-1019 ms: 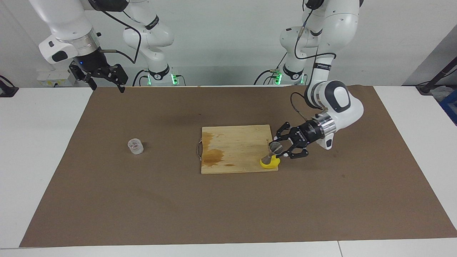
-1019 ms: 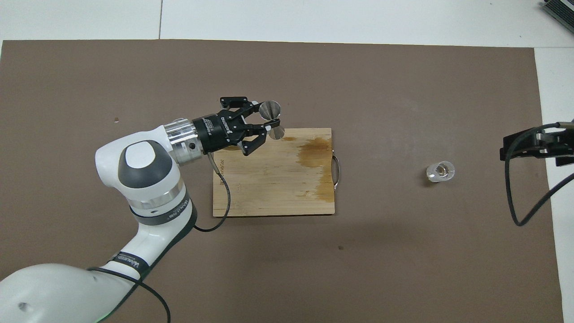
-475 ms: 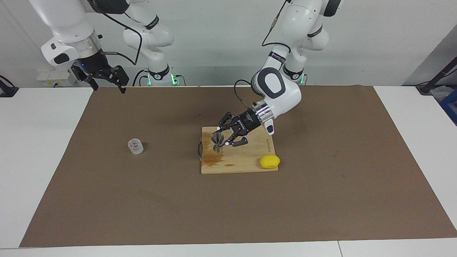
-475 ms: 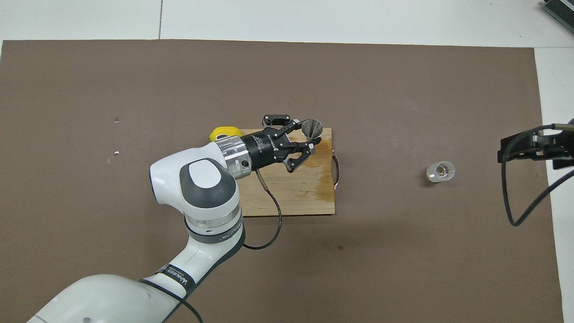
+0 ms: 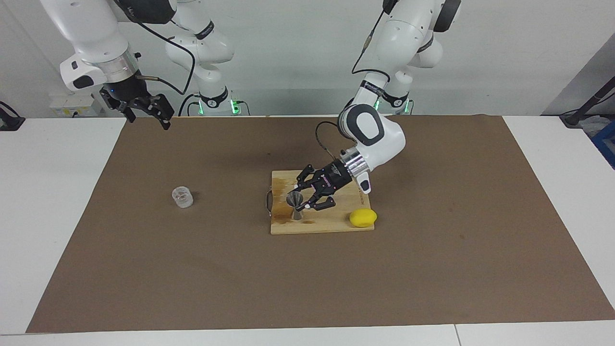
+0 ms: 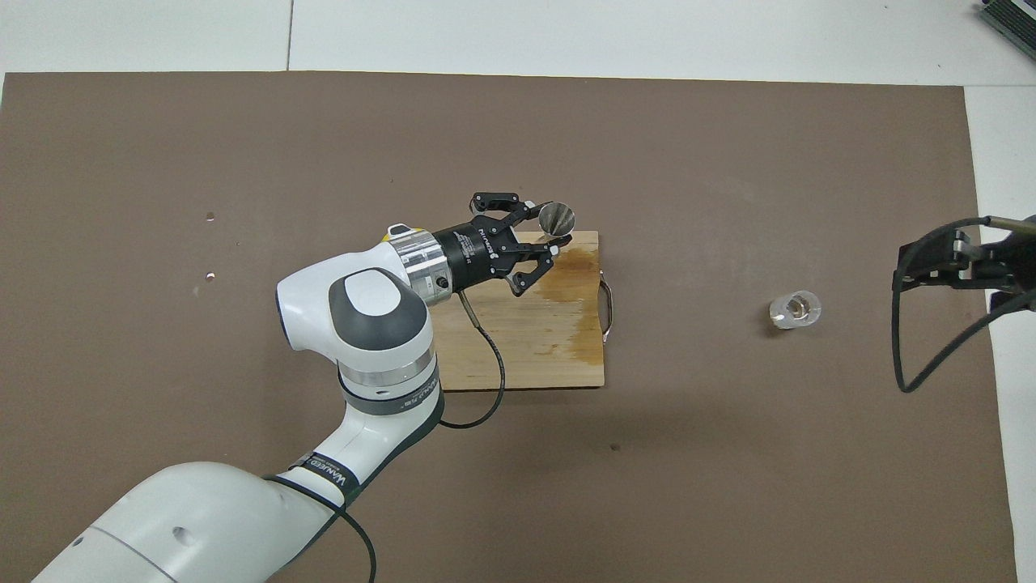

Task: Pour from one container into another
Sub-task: 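Lift the metal cup with the left gripper and carry it over the board, then lower the cup onto the board while the right gripper reaches the glass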

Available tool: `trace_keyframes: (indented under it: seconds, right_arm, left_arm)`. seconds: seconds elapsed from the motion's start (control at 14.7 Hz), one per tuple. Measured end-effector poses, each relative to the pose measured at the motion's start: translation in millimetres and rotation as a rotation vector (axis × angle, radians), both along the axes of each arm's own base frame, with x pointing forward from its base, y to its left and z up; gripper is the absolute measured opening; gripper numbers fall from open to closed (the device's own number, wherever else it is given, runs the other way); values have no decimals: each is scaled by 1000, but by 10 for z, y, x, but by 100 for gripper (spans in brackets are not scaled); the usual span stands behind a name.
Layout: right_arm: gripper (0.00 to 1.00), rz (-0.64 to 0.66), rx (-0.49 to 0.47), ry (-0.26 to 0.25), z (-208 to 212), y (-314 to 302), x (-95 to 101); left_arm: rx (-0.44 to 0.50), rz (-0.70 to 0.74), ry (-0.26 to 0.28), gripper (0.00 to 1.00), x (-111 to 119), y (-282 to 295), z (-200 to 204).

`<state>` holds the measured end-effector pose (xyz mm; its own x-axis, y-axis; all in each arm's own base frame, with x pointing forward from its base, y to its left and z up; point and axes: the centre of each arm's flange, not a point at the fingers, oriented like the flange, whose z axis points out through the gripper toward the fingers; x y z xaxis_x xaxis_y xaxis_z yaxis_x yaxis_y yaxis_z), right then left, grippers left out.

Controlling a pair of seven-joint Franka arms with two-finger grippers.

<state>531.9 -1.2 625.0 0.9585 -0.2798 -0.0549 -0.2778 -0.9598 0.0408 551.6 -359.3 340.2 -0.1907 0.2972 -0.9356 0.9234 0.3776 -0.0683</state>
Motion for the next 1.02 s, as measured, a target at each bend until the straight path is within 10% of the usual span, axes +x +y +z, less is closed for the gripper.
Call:
trace_keyframes:
  seconds: [1.02]
  right_arm:
    - [100,-120,-5,-43,-166,4,95]
  left_arm:
    - [39,-28,7,48,-142,30,-251]
